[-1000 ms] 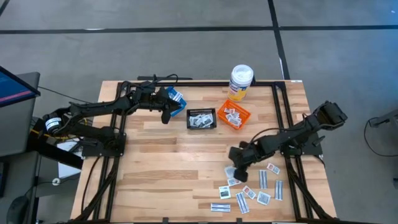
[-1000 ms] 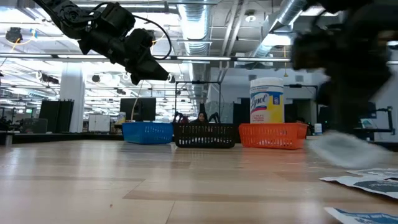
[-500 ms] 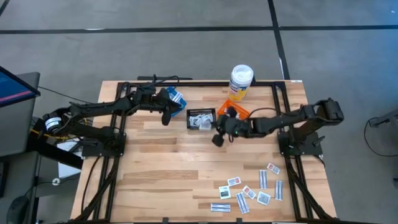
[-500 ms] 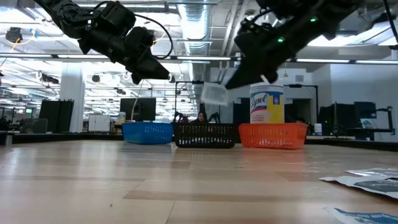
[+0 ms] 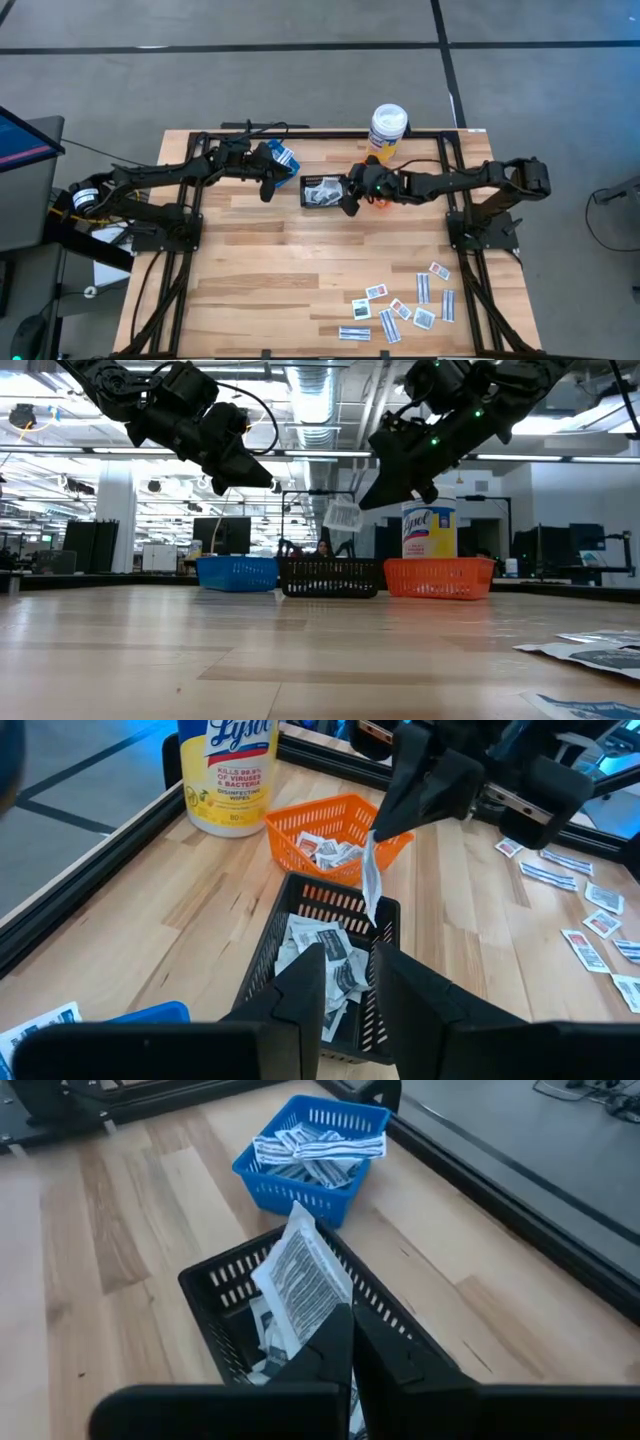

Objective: Pick & Place First Aid Supplies
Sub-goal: Put the towelette pack into the black bin, then put the ointment pack into the orange bin

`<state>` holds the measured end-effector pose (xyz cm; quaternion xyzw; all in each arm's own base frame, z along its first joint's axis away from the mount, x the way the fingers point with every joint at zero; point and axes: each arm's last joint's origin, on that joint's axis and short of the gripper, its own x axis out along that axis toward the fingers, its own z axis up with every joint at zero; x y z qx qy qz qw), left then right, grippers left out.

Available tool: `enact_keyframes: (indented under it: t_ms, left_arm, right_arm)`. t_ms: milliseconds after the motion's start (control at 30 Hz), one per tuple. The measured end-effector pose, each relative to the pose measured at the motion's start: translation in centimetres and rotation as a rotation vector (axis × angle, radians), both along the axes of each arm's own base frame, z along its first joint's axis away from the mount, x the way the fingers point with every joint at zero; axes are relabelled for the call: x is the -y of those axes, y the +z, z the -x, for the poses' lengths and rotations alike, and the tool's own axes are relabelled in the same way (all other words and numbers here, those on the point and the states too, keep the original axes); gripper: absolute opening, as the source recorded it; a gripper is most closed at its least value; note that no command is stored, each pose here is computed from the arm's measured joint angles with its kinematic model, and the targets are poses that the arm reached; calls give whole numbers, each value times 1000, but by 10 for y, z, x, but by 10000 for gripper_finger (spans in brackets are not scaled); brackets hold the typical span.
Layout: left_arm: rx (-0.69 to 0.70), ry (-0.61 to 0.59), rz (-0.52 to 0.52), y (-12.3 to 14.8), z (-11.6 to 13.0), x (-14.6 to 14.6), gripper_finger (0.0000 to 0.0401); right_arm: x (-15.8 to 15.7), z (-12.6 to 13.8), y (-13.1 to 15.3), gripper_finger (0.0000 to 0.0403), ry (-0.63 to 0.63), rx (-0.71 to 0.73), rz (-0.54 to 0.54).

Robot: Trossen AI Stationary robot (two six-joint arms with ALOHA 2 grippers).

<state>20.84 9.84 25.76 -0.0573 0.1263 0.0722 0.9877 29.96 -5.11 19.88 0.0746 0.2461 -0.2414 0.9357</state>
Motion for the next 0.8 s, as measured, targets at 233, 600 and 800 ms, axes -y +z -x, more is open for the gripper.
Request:
enact_keyframes:
  t_ms: [233,600,800]
  left_arm:
    - [0,0,0,0,0,0,89]
    - [0,0,0,0,0,0,89]
    - [0,0,1,0,0,0,89]
  right_arm:
    - [1,0,0,34,20,-1,-9]
    - [-21,-2,-2,113,214,-24,-63]
    - [-69,2,-11,147,470,-141,-95]
